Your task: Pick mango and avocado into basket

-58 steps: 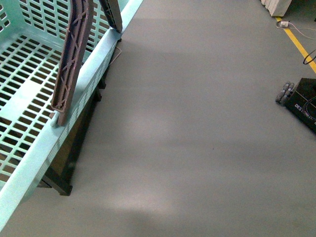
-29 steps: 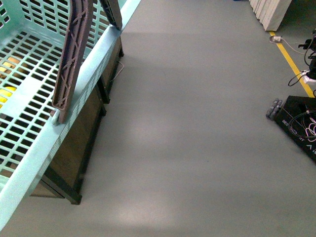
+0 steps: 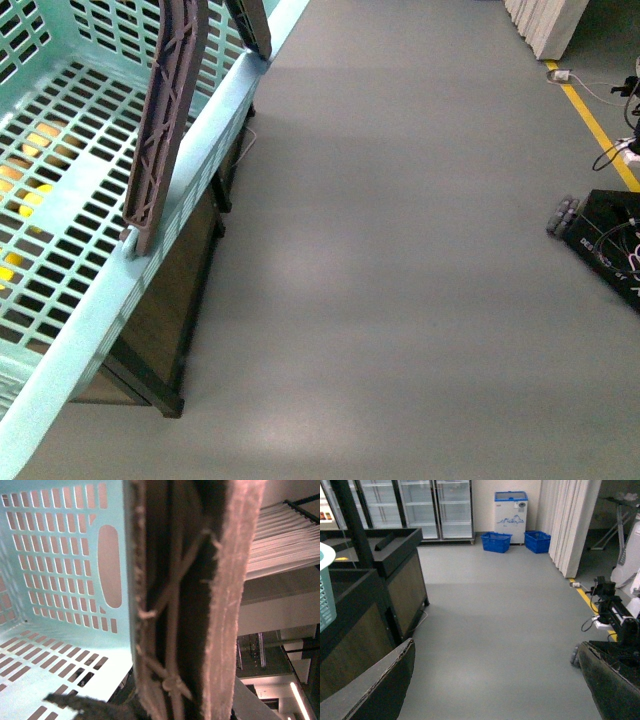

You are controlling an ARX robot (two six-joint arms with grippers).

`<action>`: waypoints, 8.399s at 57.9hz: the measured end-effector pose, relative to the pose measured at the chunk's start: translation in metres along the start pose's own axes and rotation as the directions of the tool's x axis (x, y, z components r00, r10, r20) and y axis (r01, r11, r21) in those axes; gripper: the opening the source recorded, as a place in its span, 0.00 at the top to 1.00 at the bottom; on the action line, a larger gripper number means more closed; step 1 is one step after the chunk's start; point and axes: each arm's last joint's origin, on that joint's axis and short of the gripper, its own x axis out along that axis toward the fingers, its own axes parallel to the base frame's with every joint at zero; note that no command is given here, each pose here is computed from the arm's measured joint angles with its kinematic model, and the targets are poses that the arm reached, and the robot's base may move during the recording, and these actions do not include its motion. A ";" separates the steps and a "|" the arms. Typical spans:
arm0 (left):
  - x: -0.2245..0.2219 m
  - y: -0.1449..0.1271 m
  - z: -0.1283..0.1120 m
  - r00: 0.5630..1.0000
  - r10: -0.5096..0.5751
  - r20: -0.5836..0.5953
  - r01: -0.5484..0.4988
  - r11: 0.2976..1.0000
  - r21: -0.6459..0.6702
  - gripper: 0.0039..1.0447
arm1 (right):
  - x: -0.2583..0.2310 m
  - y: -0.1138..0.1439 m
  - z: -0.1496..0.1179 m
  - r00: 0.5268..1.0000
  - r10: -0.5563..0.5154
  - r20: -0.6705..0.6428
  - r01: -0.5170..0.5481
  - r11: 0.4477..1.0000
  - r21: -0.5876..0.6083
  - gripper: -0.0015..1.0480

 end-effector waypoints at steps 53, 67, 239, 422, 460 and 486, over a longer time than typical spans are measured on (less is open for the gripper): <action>0.000 0.001 0.001 1.000 0.006 0.011 -0.006 1.000 0.013 0.85 | 0.000 0.000 0.000 1.000 0.003 0.000 -0.003 1.000 0.000 0.08; 0.000 0.001 0.001 1.000 0.007 0.014 -0.008 1.000 0.013 0.85 | 0.000 0.000 0.000 1.000 0.003 0.001 -0.003 1.000 0.000 0.08; 0.162 -0.046 -0.092 0.582 -0.044 -0.812 0.461 0.840 0.285 0.86 | 0.000 0.000 0.000 1.000 0.006 0.000 -0.006 1.000 0.000 0.08; 0.178 -0.070 -0.113 0.444 -0.046 -0.895 0.570 0.785 0.242 0.87 | 0.186 -0.036 0.062 0.949 -0.044 -0.312 0.102 0.980 0.170 0.40; 0.178 -0.070 -0.113 0.444 -0.046 -0.895 0.570 0.785 0.242 0.87 | 0.207 0.084 0.039 0.926 0.064 -0.371 0.008 0.982 0.189 0.18; 0.179 -0.069 -0.112 0.451 -0.041 -0.891 0.564 0.787 0.250 0.87 | 0.138 0.039 0.086 0.974 -0.092 -0.207 0.130 0.975 0.179 0.08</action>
